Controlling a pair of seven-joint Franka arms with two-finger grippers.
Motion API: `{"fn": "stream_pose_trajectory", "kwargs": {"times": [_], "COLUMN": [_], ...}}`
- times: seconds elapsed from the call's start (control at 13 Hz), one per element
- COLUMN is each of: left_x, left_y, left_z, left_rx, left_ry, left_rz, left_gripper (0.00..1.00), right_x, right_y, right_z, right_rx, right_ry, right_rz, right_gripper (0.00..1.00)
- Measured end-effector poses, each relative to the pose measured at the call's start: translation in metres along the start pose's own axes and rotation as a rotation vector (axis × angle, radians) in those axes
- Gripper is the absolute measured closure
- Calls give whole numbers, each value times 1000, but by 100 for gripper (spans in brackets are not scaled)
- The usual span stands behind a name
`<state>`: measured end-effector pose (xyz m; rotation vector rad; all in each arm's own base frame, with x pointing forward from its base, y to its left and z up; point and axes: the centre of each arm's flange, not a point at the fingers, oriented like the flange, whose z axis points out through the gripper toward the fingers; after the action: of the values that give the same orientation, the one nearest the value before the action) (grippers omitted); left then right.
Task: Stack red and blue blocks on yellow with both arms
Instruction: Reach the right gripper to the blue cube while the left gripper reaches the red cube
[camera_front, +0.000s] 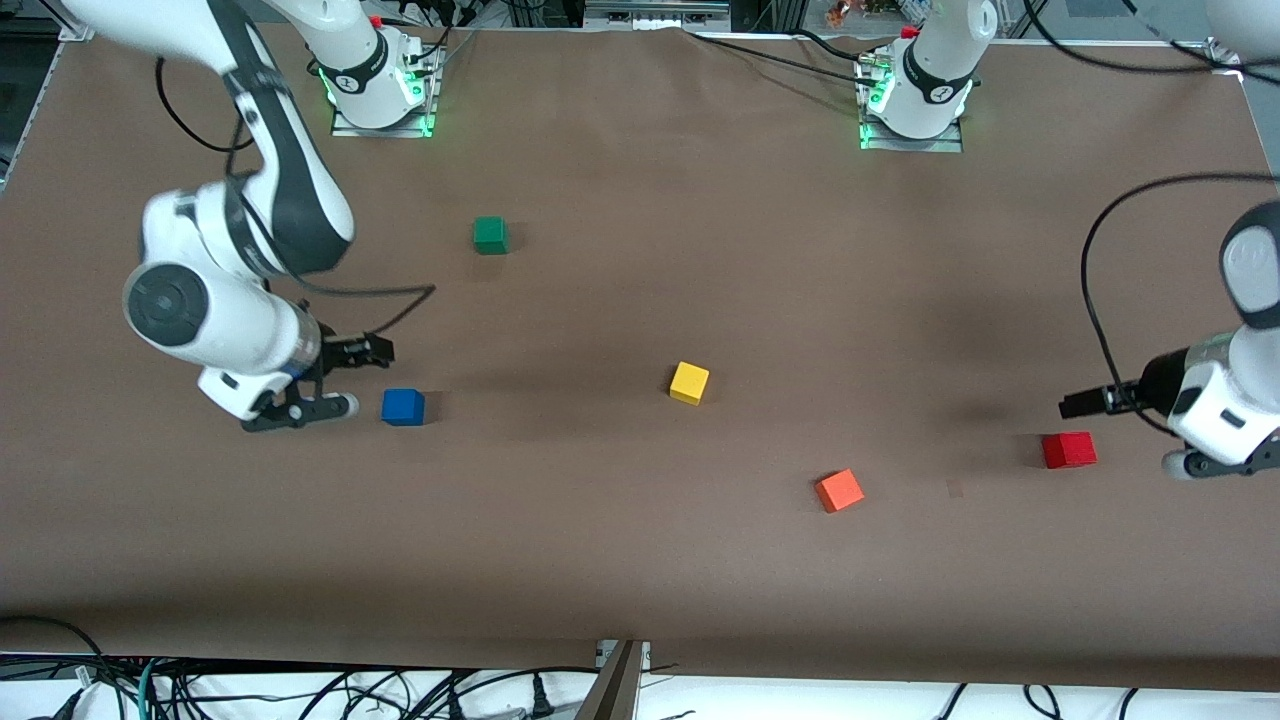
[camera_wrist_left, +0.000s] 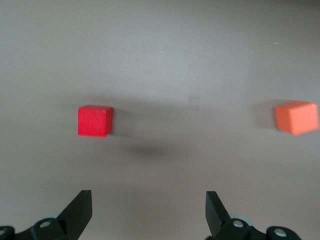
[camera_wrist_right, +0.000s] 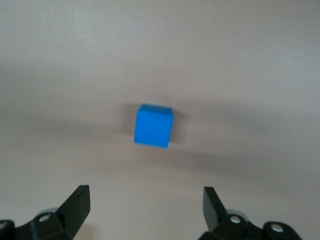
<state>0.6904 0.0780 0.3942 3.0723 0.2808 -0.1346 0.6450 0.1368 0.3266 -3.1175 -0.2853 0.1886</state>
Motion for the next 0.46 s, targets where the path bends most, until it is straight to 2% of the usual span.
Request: {"fn": "stream_pose_trajectory", "kwargs": {"times": [0.31, 0.46], "left_x": [35, 44], "left_y": [-20, -52], "left_z": [89, 121], "left_rx": [10, 10], "left_ry": [55, 69], "left_rz": [103, 114], "left_gripper": [0, 0], "right_x": [27, 31], "right_y": [2, 2], "right_z": [78, 99], "right_rx": [17, 22], "right_ry": [64, 73], "right_rz": [18, 35], "right_gripper": [0, 0]}}
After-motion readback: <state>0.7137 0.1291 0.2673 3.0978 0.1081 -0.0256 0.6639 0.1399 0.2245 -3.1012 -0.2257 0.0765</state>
